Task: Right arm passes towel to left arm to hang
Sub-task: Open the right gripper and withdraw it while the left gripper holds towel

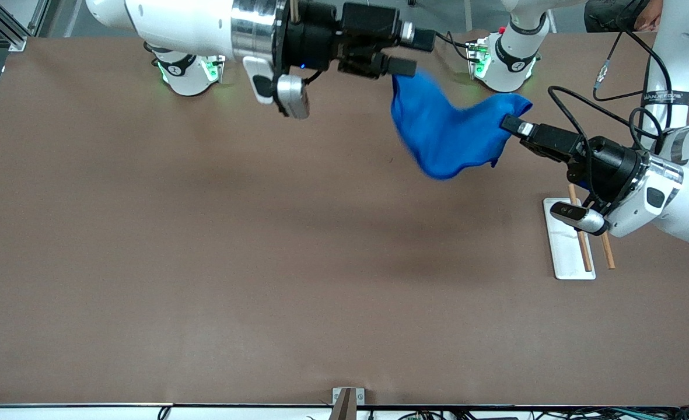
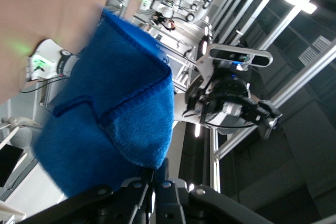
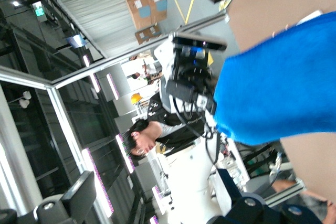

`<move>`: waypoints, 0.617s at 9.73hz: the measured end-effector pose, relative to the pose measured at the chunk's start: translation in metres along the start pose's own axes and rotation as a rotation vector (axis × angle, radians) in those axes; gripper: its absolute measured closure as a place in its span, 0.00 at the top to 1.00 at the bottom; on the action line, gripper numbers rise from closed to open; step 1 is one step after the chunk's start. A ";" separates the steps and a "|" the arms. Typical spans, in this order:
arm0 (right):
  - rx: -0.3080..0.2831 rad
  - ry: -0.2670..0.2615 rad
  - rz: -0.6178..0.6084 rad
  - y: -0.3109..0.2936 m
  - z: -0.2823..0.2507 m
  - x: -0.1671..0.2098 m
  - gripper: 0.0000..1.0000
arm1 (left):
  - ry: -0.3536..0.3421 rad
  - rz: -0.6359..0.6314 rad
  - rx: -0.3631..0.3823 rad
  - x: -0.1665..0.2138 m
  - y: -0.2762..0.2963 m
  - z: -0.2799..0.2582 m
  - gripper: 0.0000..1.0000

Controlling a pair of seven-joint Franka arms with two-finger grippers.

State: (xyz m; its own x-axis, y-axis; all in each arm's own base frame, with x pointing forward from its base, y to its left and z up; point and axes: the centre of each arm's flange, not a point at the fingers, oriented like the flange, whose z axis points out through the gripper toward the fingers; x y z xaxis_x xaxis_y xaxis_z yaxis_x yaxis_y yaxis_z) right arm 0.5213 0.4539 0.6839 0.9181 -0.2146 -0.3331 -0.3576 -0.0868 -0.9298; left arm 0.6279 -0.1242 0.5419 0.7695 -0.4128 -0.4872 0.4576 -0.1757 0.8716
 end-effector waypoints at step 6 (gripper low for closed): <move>-0.315 0.222 -0.041 0.105 -0.042 0.117 1.00 | 0.266 -0.149 0.305 0.010 -0.023 -0.034 0.03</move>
State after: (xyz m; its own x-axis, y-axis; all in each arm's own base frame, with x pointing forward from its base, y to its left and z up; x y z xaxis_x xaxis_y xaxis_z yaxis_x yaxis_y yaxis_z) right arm 0.5839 0.3786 0.5543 0.8859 -0.4072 -0.2222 -0.3876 -0.3867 -0.8368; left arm 0.6403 -0.0936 0.5154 0.8114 -0.1258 -0.5709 0.4503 -0.4882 0.7476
